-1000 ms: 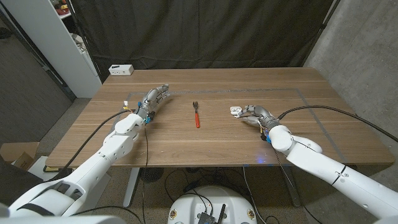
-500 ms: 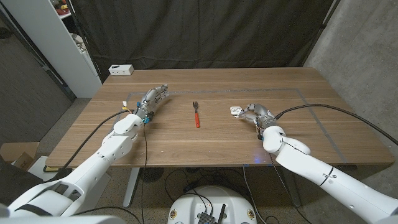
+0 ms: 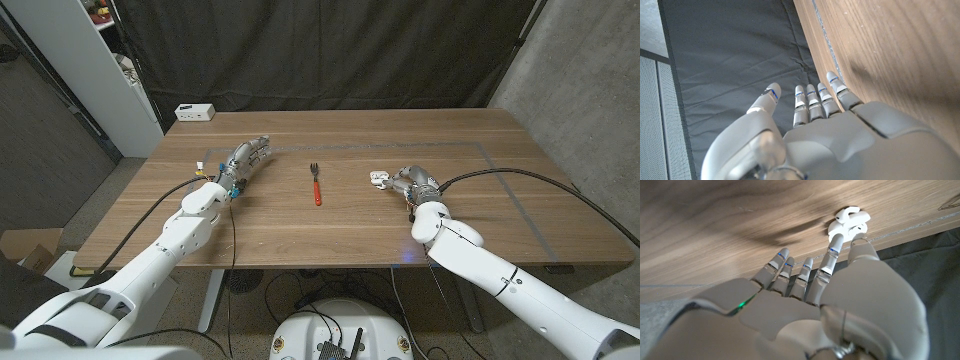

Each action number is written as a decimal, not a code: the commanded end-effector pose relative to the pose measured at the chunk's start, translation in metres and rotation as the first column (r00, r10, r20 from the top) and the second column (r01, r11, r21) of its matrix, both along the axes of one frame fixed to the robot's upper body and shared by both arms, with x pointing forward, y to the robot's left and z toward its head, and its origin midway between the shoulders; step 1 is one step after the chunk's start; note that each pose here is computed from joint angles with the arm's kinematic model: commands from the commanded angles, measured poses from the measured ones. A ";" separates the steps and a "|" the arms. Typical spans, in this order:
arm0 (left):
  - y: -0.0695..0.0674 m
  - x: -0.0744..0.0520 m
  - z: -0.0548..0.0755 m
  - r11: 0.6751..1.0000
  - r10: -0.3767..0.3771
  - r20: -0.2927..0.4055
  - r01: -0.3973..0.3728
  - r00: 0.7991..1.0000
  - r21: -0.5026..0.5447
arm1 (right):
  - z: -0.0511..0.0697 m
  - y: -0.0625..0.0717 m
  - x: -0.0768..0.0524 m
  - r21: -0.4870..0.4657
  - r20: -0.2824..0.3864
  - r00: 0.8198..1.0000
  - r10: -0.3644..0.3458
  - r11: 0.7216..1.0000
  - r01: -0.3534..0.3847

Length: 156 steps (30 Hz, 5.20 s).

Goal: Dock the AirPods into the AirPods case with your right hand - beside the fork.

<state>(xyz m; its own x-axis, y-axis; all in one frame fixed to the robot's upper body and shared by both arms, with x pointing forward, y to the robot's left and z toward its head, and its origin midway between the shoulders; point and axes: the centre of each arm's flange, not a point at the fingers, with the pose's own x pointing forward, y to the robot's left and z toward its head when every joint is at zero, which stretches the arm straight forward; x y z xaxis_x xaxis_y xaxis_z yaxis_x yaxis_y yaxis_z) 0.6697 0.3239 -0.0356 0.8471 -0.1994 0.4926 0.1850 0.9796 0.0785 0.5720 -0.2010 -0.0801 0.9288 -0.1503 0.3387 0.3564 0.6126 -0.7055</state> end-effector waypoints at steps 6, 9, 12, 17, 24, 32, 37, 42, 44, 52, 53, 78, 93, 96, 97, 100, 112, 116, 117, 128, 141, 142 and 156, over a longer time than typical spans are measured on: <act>0.003 0.000 -0.002 1.000 0.002 -0.011 -0.002 1.000 0.001 | 0.001 0.014 0.012 0.029 -0.058 0.998 -0.004 1.000 0.006; 0.004 0.000 -0.002 1.000 0.002 -0.010 -0.002 1.000 0.000 | 0.001 0.013 0.013 0.025 -0.065 0.998 -0.009 1.000 0.010; 0.004 0.001 -0.001 1.000 0.004 -0.011 -0.004 1.000 0.002 | 0.001 0.012 0.013 0.026 -0.069 0.997 -0.016 0.999 0.017; 0.004 0.002 0.001 1.000 -0.001 -0.009 0.001 1.000 0.004 | 0.002 0.012 0.015 0.032 -0.071 0.997 -0.025 0.999 0.027; 0.004 0.003 0.002 1.000 0.002 -0.008 -0.002 1.000 0.003 | 0.001 0.018 0.019 0.037 -0.072 0.997 -0.026 0.999 0.029; 0.005 0.005 0.001 1.000 0.002 -0.012 -0.002 1.000 0.001 | -0.003 0.021 0.021 0.047 -0.086 0.996 -0.027 0.998 0.031; 0.006 0.006 0.000 1.000 0.001 -0.017 -0.001 1.000 0.001 | -0.005 0.023 0.020 0.056 -0.088 0.996 -0.027 0.998 0.032; 0.005 0.007 0.000 1.000 0.002 -0.018 -0.002 1.000 0.000 | -0.007 0.024 0.016 0.053 -0.042 0.999 -0.017 0.998 0.019; 0.005 0.008 0.000 1.000 -0.001 -0.015 0.001 1.000 -0.002 | -0.007 0.023 0.015 0.055 -0.023 1.000 -0.014 0.998 0.015; 0.005 0.009 0.001 1.000 0.004 -0.012 -0.004 1.000 -0.003 | -0.006 0.023 0.006 0.061 0.053 0.998 -0.019 0.998 0.016; 0.005 0.009 0.001 1.000 0.003 -0.010 -0.003 1.000 -0.003 | -0.006 0.023 0.004 0.066 0.062 0.998 -0.022 0.998 0.018; -0.005 0.024 0.023 0.999 0.033 0.043 -0.033 0.999 0.009 | -0.009 0.020 0.013 0.069 0.183 0.973 -0.141 0.989 0.130; -0.005 0.029 0.023 0.999 0.034 0.065 -0.034 0.997 -0.007 | -0.003 0.018 0.009 0.029 0.198 0.965 -0.173 0.985 0.171; -0.005 0.030 0.021 0.999 0.033 0.062 -0.033 0.998 -0.009 | -0.002 0.019 0.009 0.014 0.196 0.967 -0.162 0.987 0.162; -0.004 0.031 0.020 0.999 0.032 0.062 -0.031 0.998 -0.010 | -0.001 0.019 0.009 0.009 0.194 0.968 -0.158 0.987 0.160; -0.003 0.031 0.018 0.999 0.031 0.062 -0.031 0.998 -0.014 | 0.000 0.021 0.010 -0.006 0.186 0.971 -0.147 0.989 0.151; 0.001 0.031 0.013 0.999 0.037 0.060 -0.036 0.997 -0.028 | 0.013 0.022 0.016 -0.076 0.148 0.982 -0.119 0.988 0.131; 0.002 0.032 0.012 0.999 0.038 0.058 -0.037 0.998 -0.029 | 0.018 0.022 0.015 -0.091 0.130 0.984 -0.119 0.987 0.131; 0.003 0.032 0.012 0.999 0.036 0.059 -0.035 0.998 -0.030 | 0.019 0.022 0.015 -0.091 0.127 0.984 -0.122 0.987 0.134; 0.002 0.036 0.011 0.999 0.035 0.053 -0.034 0.998 -0.033 | 0.030 0.020 0.013 -0.115 0.089 0.990 -0.112 0.986 0.122; -0.002 0.036 0.010 0.999 0.036 0.052 -0.035 0.998 -0.015 | 0.038 0.020 0.011 -0.144 0.027 0.996 -0.089 0.985 0.092; -0.002 0.036 0.010 0.999 0.038 0.051 -0.037 0.998 -0.014 | 0.039 0.020 0.012 -0.143 0.017 0.996 -0.087 0.986 0.089; -0.003 0.035 0.004 0.999 0.041 0.047 -0.041 0.998 -0.014 | 0.046 0.027 0.017 -0.166 -0.064 0.995 -0.079 0.984 0.067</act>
